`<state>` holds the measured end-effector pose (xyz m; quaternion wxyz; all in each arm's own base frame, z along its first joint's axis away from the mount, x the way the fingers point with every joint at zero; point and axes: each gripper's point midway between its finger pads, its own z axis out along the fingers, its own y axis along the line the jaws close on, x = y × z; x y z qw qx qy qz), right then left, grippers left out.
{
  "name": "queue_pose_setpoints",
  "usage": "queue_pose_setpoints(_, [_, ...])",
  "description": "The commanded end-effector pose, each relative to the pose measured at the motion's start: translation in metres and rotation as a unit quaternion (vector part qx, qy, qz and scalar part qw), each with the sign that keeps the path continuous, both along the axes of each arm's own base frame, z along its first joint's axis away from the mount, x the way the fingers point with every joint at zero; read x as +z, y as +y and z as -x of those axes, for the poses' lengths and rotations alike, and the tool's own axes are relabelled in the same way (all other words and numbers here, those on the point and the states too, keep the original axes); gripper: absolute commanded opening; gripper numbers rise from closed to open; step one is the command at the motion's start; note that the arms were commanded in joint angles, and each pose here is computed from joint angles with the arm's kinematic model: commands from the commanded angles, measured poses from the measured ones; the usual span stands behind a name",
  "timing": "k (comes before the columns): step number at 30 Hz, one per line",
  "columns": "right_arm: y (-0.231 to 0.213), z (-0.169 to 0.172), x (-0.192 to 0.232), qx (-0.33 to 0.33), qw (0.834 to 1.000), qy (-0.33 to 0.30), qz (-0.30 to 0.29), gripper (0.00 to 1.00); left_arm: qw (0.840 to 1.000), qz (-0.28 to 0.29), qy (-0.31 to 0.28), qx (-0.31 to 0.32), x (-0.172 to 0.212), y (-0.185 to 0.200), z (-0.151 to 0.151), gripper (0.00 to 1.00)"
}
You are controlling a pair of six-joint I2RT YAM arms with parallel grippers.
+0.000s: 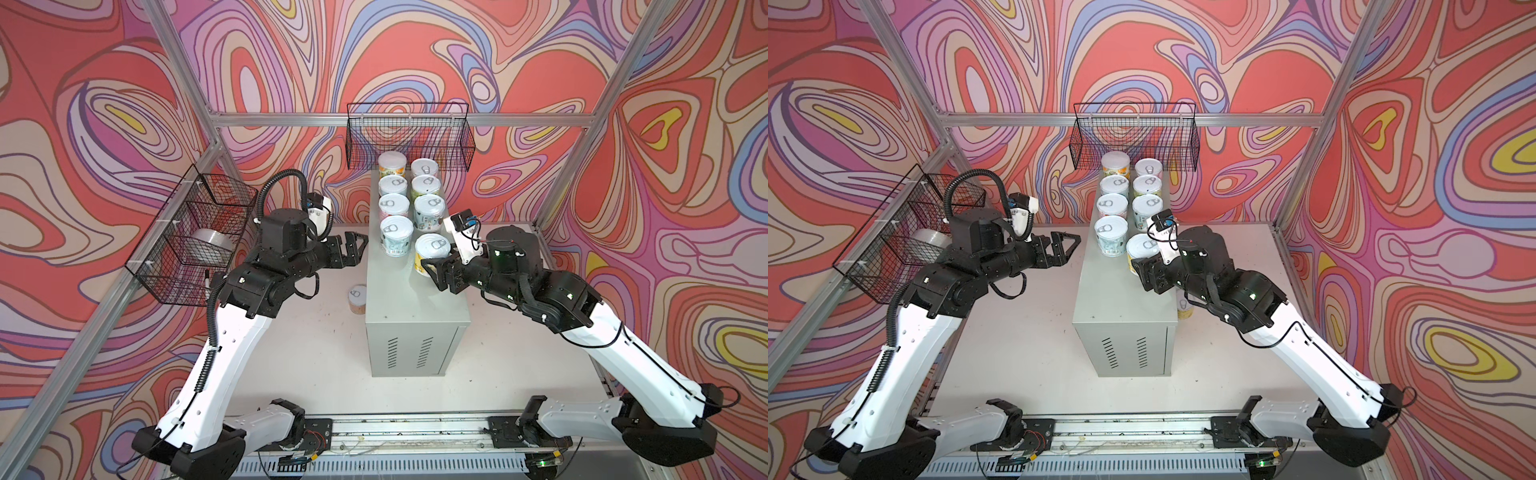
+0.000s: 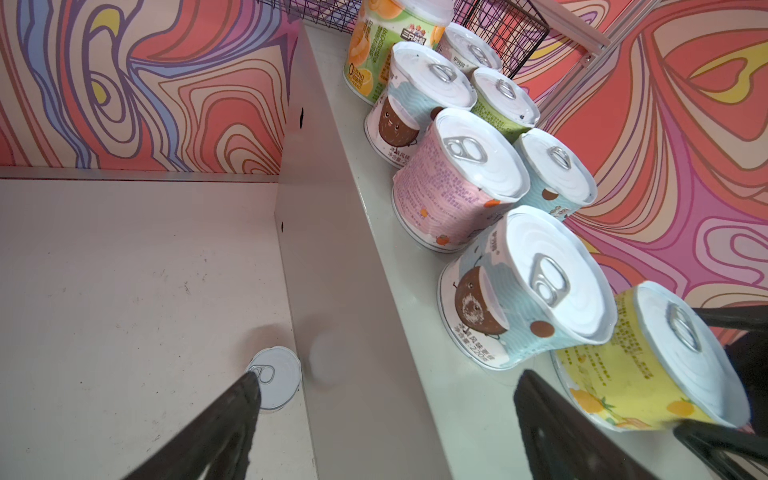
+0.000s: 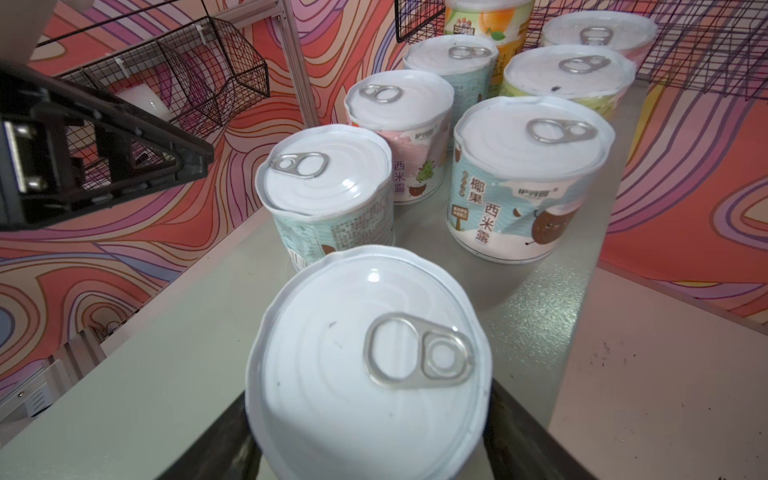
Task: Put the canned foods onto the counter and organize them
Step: 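Push the yellow can against the other cans with the right gripper while left gripper withdraws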
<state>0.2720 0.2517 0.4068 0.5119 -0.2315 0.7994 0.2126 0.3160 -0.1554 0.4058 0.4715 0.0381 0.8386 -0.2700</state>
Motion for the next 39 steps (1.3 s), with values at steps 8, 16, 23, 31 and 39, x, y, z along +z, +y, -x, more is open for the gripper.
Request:
queue_pose_setpoints(8, [-0.011, -0.017, 0.007, -0.053, 0.998, -0.029, 0.015, 0.79, 1.0, 0.006, 0.004, 0.001, -0.008, -0.001, -0.01, 0.94])
queue_pose_setpoints(16, [-0.011, -0.024, 0.016, -0.066, 0.997, -0.048, 0.005, 0.72, 1.0, 0.006, 0.001, 0.013, -0.01, 0.004, -0.012, 0.93])
queue_pose_setpoints(23, [-0.007, -0.033, 0.012, -0.075, 0.996, -0.045, 0.013, 0.71, 1.0, 0.004, 0.005, 0.015, -0.016, 0.005, -0.013, 0.94])
queue_pose_setpoints(31, [-0.018, -0.042, 0.011, -0.112, 0.993, -0.041, 0.021, 0.71, 1.0, 0.0, 0.007, 0.017, -0.019, 0.006, -0.015, 0.94])
queue_pose_setpoints(39, [-0.007, -0.038, 0.01, -0.08, 0.996, -0.034, 0.009, 0.74, 1.0, 0.0, 0.014, 0.013, -0.024, 0.004, -0.019, 0.94])
